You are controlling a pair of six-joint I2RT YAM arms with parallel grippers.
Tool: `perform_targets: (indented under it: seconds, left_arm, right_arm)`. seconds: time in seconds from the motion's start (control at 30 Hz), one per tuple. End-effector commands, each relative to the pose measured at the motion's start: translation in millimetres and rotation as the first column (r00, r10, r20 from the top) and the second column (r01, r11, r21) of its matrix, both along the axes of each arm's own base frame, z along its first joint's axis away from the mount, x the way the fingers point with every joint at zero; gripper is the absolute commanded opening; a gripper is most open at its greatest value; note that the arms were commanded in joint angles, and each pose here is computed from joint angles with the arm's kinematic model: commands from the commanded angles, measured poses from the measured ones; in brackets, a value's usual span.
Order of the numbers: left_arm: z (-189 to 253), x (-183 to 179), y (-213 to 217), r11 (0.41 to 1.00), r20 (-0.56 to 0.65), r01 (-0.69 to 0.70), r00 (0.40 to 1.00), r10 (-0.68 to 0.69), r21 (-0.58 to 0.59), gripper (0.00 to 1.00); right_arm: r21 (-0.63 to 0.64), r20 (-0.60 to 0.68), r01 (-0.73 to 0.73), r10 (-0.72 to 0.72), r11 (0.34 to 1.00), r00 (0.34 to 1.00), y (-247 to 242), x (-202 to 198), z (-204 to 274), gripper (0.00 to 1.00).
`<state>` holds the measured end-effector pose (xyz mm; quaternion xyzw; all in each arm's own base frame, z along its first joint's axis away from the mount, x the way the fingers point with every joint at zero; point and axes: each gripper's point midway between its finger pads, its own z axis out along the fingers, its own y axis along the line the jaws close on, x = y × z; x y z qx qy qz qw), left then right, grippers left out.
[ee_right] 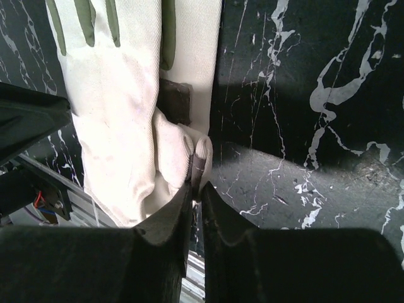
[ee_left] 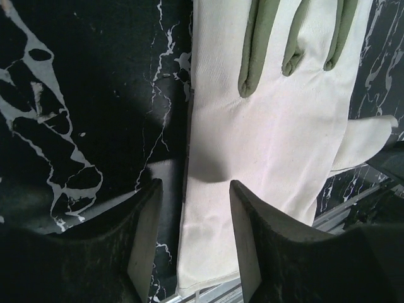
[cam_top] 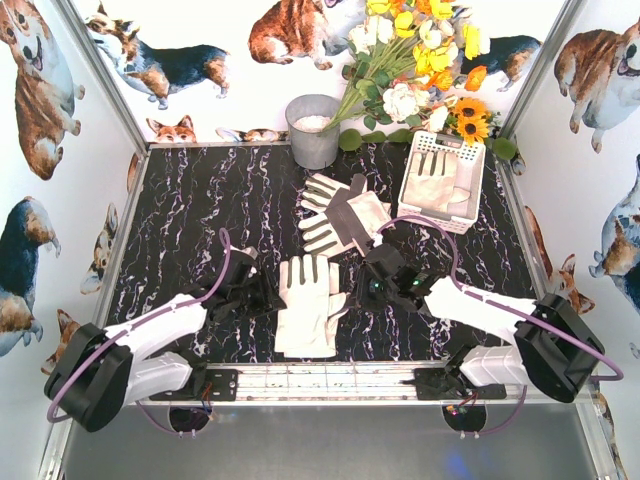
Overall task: Put the gloves into the storage basket
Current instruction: Pair the glove with the glove.
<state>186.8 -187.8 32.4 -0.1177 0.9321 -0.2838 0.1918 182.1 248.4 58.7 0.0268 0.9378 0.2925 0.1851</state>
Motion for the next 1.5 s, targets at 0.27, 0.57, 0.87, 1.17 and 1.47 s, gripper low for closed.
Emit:
perform_targets:
  seconds: [0.27,0.57,0.87,1.17,1.47]
  left_arm:
    - [6,-1,-16,0.993,0.036,0.096,0.995,-0.094,-0.069,0.37]
    - [5,-8,-27,0.985,0.043,0.157,0.987,-0.154,-0.072,0.36]
    - [5,-7,-35,0.98,0.057,0.196,0.979,-0.194,-0.037,0.34]
    - [4,1,-23,0.981,0.059,0.18,0.981,-0.184,0.071,0.37]
    - [12,10,-19,0.978,0.091,0.174,0.979,-0.185,0.113,0.48]
  right_arm:
    - [0.048,0.041,-0.005,0.003,0.999,0.999,11,8,2,0.09]
    - [0.05,0.035,-0.007,0.005,0.999,0.999,12,7,0,0.09]
    - [0.053,0.033,-0.006,0.004,0.999,0.999,12,6,0,0.11]
    - [0.039,0.082,0.03,-0.033,0.999,0.996,-2,6,19,0.3]
    - [0.113,0.147,0.062,-0.079,0.992,0.986,-4,10,55,0.36]
